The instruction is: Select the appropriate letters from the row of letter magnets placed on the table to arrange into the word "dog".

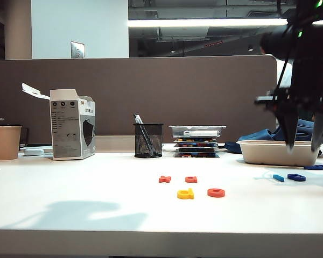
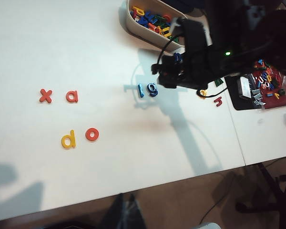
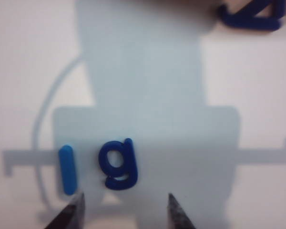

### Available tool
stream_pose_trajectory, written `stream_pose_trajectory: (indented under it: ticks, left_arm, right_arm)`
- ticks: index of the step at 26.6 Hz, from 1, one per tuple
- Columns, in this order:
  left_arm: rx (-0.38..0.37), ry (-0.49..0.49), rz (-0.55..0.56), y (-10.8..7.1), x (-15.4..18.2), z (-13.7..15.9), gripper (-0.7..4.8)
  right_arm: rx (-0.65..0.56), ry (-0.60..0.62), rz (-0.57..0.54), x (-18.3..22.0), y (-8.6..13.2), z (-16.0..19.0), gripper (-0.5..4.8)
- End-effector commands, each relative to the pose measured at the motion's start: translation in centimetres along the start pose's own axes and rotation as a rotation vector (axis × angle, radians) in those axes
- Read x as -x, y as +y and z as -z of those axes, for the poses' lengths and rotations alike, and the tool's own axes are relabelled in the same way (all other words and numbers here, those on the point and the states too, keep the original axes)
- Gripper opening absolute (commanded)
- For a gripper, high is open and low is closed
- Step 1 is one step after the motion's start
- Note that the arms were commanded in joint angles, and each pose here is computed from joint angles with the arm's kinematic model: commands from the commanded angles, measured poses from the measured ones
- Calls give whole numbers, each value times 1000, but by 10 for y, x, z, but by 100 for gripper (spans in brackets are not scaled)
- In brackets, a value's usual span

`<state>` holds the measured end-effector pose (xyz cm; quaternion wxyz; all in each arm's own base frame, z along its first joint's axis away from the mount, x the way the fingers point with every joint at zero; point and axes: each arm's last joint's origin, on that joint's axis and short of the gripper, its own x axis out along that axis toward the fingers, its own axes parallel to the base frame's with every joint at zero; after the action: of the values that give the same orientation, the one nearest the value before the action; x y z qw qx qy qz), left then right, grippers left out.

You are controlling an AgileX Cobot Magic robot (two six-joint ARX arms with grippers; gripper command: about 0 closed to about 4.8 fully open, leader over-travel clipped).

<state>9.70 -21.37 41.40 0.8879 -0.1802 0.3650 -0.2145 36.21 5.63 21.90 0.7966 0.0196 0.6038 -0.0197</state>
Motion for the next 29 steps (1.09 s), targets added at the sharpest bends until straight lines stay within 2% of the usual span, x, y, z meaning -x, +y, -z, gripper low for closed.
stream_pose_trajectory:
  ticks: [1, 29]
  left_arm:
    - [2, -9, 5, 0, 1, -1, -5]
    - [3, -10, 4, 0, 1, -1, -5]
  right_arm:
    - [9, 16, 6, -12, 2, -2, 217]
    - [16, 86, 15, -55, 4, -4, 215]
